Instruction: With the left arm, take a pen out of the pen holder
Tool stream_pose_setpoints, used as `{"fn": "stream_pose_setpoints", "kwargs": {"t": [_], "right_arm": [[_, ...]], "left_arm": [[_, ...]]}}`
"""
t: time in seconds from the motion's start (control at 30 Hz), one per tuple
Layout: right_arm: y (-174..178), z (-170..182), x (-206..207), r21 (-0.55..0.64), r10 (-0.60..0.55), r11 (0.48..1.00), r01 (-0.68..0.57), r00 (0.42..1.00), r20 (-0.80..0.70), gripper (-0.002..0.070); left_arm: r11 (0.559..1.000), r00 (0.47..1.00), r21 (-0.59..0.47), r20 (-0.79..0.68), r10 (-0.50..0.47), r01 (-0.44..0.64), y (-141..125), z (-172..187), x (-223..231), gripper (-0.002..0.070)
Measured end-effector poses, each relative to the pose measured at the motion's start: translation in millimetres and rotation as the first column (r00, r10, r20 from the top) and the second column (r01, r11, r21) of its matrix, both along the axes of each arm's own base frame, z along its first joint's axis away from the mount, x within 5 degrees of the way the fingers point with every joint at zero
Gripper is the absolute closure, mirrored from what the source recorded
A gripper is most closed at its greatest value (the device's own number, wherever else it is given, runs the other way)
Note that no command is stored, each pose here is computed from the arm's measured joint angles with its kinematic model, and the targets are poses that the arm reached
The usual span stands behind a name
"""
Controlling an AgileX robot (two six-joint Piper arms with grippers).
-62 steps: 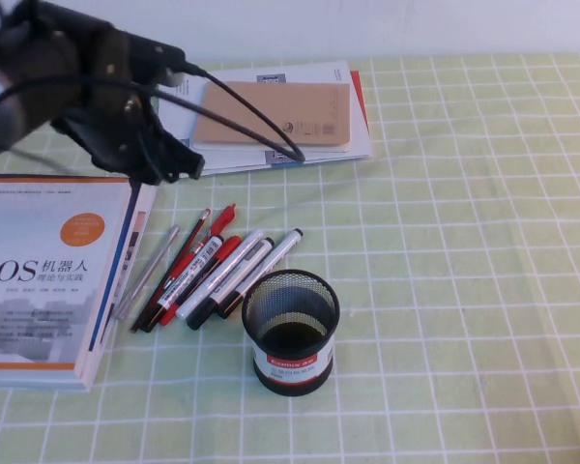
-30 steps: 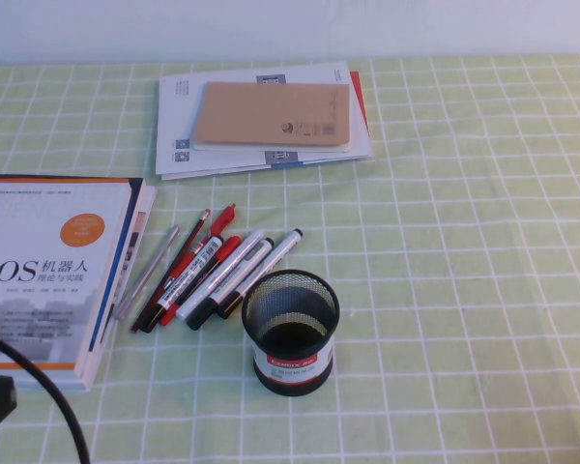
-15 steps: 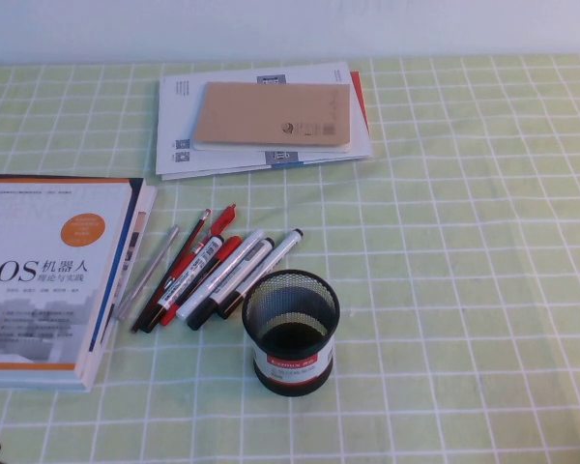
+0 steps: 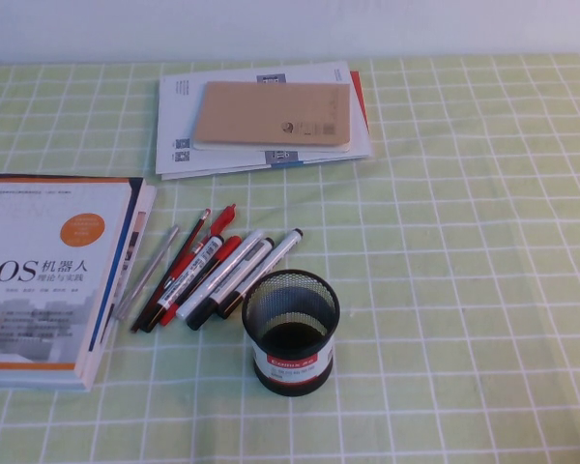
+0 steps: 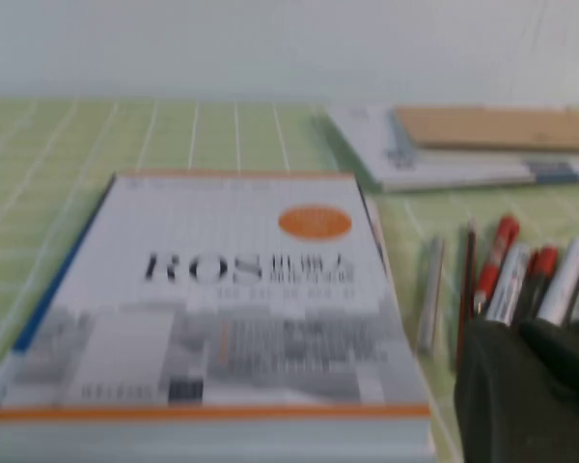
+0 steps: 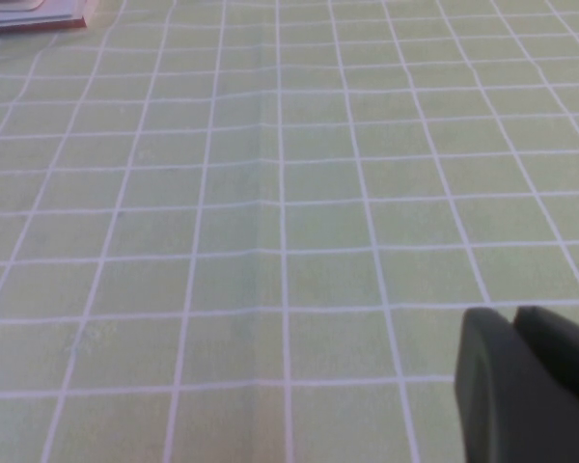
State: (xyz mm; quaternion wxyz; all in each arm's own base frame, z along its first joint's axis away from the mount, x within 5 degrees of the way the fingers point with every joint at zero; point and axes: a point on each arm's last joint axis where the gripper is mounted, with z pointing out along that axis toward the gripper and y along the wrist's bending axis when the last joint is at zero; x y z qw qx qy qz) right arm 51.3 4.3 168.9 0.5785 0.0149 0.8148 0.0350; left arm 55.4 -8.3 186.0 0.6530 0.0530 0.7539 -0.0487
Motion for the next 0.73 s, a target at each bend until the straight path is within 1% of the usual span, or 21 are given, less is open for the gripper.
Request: {"fn": "stream_pose_setpoints", "kwargs": {"t": [0.13, 0.23, 0.73], "right_arm": [[0, 0, 0, 0.0, 0.0, 1.0, 0.0, 1.0, 0.0, 0.0689], [0, 0, 0, 0.0, 0.0, 1.0, 0.0, 1.0, 0.0, 0.0689], [0, 0, 0, 0.002, 0.0, 1.0, 0.0, 1.0, 0.0, 0.0689]], "left_arm": [[1.0, 0.992, 0.021, -0.123, -0.002, 0.005, 0, -11, -2, 0.0675], [0.999, 0.988, 0.034, -0.154, -0.002, 0.007, 0, -14, -3, 0.0675], [0.999, 0.988, 0.038, -0.157, -0.001, 0.007, 0, -14, -3, 0.0675]]}}
